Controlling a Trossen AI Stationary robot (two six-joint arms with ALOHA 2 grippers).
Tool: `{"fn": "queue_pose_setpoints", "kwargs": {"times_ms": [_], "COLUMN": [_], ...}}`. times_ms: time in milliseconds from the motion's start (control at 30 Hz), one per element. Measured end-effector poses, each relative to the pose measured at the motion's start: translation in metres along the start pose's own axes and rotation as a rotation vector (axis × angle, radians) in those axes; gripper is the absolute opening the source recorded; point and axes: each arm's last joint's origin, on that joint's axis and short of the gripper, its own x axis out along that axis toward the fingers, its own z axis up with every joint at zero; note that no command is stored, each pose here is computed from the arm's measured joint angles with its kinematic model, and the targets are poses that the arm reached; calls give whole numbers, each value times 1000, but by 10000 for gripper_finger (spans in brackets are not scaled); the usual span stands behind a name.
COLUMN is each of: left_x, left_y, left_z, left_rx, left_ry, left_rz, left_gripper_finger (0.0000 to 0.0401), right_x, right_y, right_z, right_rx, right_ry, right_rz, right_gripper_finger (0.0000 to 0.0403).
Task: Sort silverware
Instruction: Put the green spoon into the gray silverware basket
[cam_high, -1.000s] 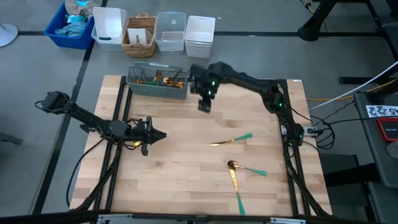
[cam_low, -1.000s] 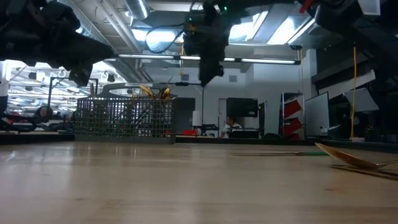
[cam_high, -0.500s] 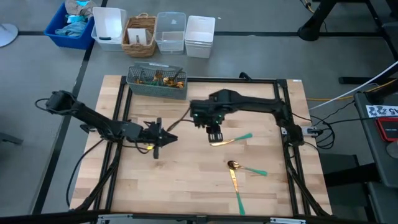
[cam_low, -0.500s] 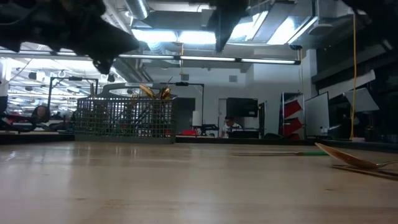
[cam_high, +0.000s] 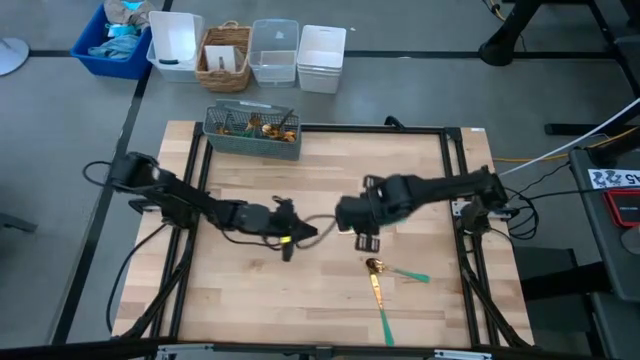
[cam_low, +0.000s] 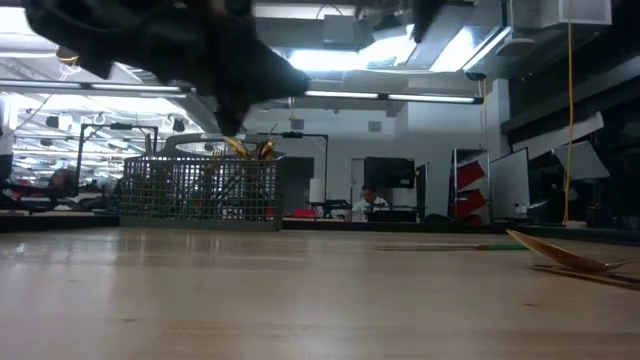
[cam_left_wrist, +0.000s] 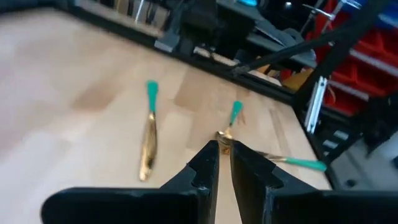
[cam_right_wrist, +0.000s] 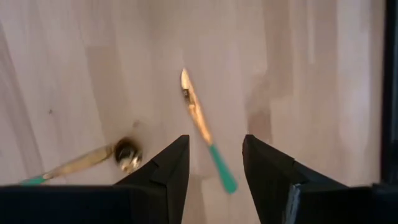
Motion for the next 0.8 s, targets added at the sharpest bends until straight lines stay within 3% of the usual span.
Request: {"fn": "queue_pose_setpoints", "kwargs": {"times_ms": [333,633,800], "left_x": [74,130,141], "left_y": [-16,-34,-31], "left_z": [-15,-29,-37], "left_rx": [-313,-411,-474], "left_ry": [65,77,163], "left_rz": [9,-6,41], "left_gripper_finger": [33,34,66], "right_x": [16,17,13], "right_y": [54,92,107], "right_z": [-57,-92,-103], "right_rx": [-34,-176,-232], "right_ry": [110,115,101], "right_rz": [-58,-95,-86], "right_gripper_finger": [150,150,150]}}
